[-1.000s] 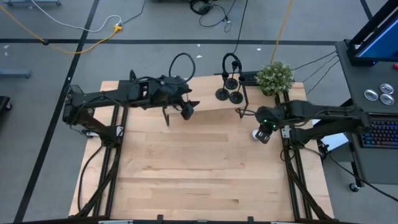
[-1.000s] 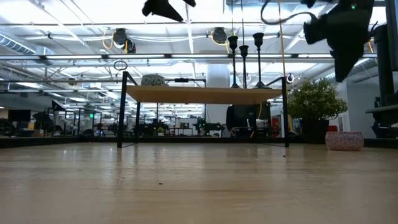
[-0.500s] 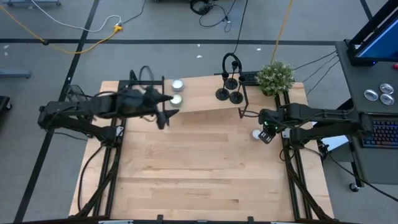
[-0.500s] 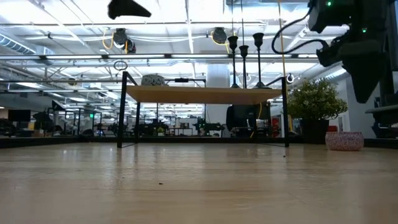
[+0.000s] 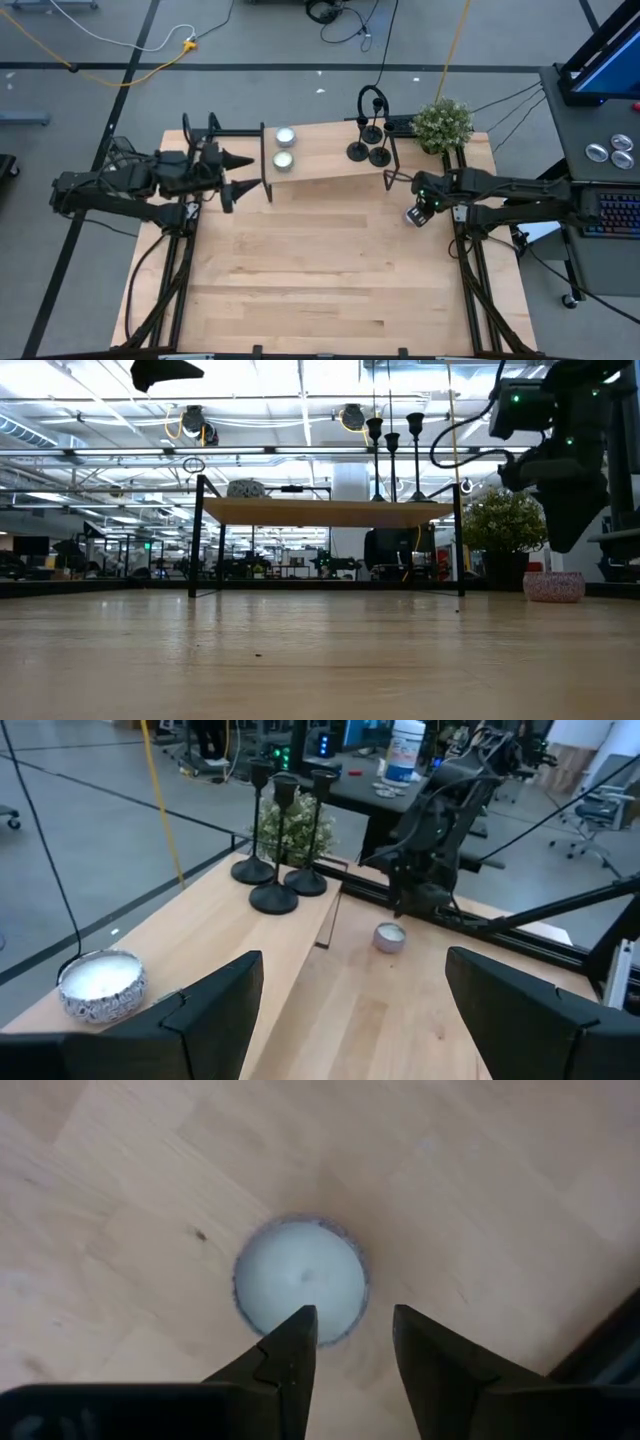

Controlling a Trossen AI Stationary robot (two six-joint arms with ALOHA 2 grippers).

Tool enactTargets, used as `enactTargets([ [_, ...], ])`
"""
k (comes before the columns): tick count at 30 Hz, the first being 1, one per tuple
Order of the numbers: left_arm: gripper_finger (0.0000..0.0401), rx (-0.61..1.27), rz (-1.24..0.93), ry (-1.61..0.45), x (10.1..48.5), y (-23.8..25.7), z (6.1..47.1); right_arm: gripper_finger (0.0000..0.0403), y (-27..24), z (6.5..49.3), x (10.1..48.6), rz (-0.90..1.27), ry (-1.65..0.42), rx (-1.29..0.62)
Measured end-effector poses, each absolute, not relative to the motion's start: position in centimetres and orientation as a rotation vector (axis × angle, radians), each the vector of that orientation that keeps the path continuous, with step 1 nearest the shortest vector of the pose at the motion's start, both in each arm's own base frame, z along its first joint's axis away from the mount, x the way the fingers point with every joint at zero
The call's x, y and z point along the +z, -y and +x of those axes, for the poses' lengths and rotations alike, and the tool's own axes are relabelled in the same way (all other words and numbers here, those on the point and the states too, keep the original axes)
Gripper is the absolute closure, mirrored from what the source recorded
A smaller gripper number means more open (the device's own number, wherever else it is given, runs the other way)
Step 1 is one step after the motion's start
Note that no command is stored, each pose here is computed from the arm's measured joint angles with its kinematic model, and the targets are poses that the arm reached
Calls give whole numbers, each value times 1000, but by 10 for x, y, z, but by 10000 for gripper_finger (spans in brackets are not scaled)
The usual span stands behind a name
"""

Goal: Pick & Place candle stick holders
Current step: Put the pink and blue scented candle on the shelf

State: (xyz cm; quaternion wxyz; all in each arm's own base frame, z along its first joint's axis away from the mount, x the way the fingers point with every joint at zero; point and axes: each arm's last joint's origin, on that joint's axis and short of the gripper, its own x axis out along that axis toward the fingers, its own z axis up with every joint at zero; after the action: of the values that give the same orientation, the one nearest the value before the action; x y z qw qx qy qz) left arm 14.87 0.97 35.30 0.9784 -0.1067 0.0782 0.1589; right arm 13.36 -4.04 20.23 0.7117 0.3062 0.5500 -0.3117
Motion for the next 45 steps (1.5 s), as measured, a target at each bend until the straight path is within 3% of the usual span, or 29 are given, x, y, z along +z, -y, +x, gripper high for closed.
enactTargets([
  [16,79,320,-219,-160,352,-10,150,277,47,129,176,676,-1205,-709],
  [45,80,318,-217,-162,352,-10,150,312,56,137,167,750,-1186,-783],
])
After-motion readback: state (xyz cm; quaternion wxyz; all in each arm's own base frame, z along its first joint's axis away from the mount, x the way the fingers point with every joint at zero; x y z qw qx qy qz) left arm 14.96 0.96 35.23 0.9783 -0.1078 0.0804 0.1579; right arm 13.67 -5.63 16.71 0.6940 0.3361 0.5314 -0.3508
